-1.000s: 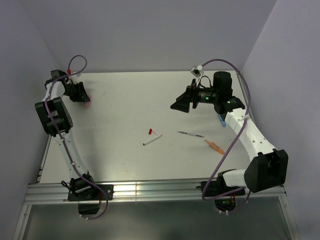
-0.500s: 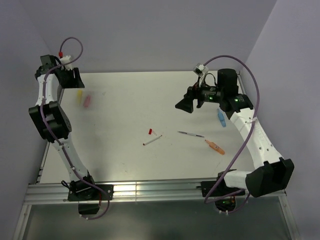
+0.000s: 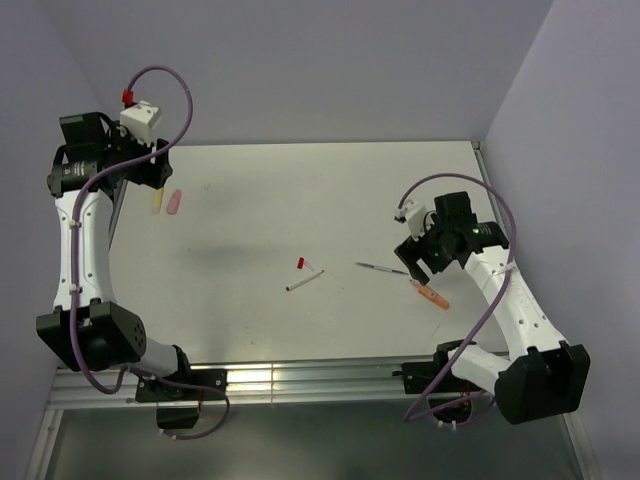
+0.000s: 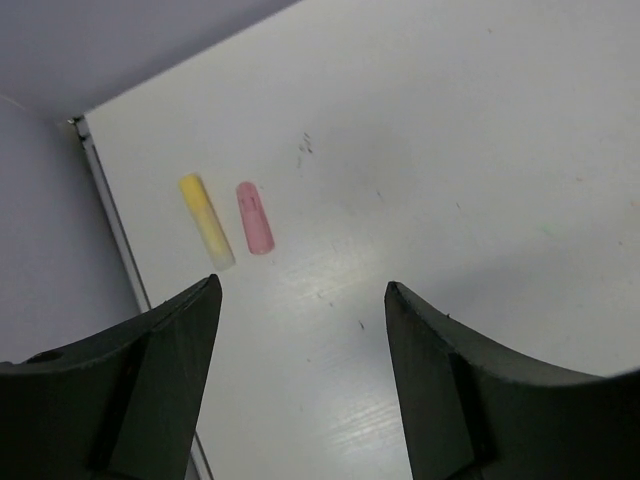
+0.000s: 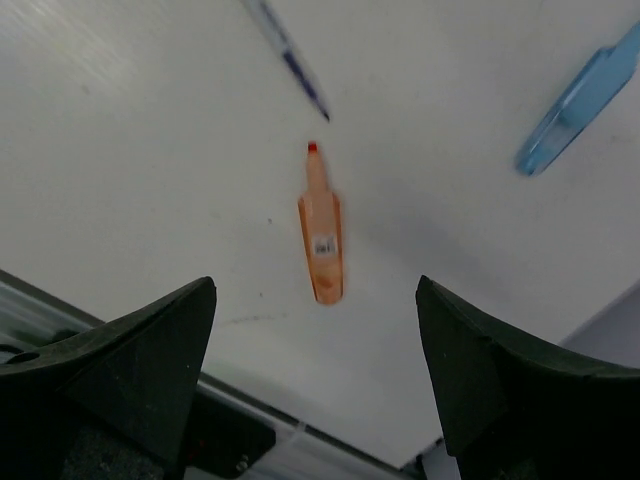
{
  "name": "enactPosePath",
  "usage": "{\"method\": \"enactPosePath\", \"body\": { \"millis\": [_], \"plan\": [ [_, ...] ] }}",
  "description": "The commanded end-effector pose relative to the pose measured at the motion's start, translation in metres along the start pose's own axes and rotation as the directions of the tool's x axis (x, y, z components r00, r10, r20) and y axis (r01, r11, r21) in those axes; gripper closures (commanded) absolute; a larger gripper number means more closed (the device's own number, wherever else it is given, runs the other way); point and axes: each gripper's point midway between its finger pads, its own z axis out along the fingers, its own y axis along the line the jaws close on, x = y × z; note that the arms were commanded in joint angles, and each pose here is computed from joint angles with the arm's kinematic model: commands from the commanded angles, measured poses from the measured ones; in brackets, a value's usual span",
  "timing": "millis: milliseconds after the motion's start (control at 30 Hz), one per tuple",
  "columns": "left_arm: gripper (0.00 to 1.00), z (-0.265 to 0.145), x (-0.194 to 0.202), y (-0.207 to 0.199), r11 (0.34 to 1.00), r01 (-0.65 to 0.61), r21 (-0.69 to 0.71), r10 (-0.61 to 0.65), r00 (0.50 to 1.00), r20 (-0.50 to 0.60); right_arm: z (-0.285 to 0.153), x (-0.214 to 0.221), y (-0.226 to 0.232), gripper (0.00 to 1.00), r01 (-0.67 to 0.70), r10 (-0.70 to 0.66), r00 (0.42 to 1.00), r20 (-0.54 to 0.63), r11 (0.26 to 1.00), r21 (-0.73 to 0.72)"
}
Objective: Insert the pens into the pen caps
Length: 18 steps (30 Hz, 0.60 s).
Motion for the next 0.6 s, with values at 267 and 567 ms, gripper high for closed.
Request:
{"method": "enactPosePath", "body": {
  "millis": [267,567],
  "plan": [
    [0.26,-0.003,0.012,-0.074,0.977,-0.013,0.214,0.018,1.0,-0.023,0.044,0.074,-0.021,0.18,0.041,-0.033,0.957,-0.288,0.999,0.02],
    [0.22,0.007,0.002,-0.119,0.933,-0.032,0.359,0.022,0.999,0.032,0.078,0.082,-0.019,0.24,0.047,-0.06,0.949,-0.311,0.998,-0.049]
  ]
}}
